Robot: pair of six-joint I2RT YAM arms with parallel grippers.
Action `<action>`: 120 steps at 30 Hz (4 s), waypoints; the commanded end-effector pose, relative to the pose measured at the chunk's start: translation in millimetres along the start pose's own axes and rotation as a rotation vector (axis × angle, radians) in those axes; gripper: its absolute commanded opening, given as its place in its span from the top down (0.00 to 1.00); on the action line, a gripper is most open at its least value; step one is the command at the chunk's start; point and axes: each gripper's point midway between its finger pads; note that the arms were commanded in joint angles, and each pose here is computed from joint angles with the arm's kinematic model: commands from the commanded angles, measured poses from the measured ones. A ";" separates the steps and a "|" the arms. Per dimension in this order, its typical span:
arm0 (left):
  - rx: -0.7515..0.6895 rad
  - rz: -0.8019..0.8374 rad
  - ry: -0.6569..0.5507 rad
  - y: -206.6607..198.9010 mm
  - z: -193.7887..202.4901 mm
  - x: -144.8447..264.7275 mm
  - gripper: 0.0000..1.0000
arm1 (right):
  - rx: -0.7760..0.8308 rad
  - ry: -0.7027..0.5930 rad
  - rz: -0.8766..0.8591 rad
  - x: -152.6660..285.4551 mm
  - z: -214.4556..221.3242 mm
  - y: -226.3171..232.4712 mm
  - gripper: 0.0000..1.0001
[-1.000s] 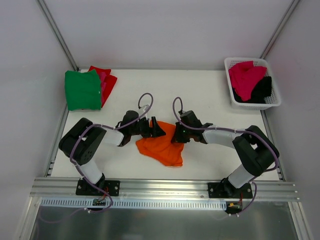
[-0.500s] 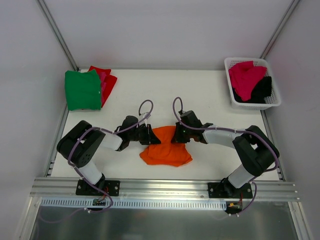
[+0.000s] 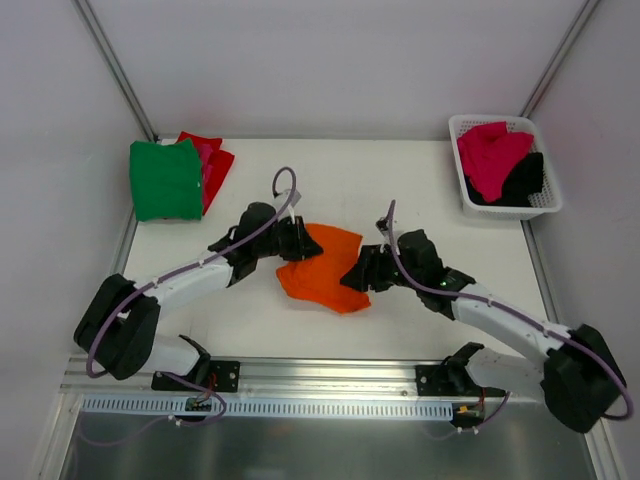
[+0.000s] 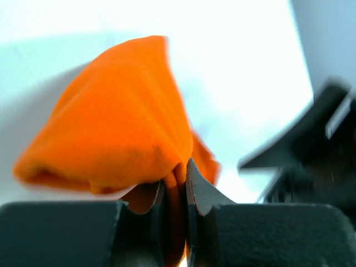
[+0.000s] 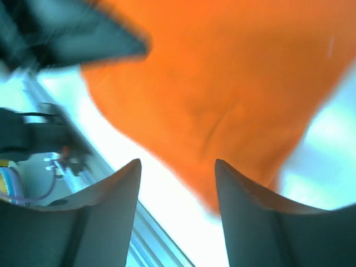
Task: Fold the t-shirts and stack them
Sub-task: Neatly place the folded tshirt to the corner
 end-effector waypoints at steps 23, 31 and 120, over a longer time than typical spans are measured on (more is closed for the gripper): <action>0.229 -0.614 -0.757 192.1 -352.0 150.2 1.00 | 0.103 -0.074 -0.043 73.0 39.0 0.2 0.32; 0.280 -0.702 -1.164 203.5 -392.4 223.9 1.00 | 0.109 -0.002 0.007 57.8 44.8 -12.3 0.32; 0.326 -0.537 -0.813 115.4 -179.5 197.8 0.01 | 0.109 0.084 0.000 10.3 -10.4 -0.3 0.00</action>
Point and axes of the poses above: each gripper's point midway between its finger pads, its own x axis back along the fingers, its own y axis along the line the jaws close on, z = x × y
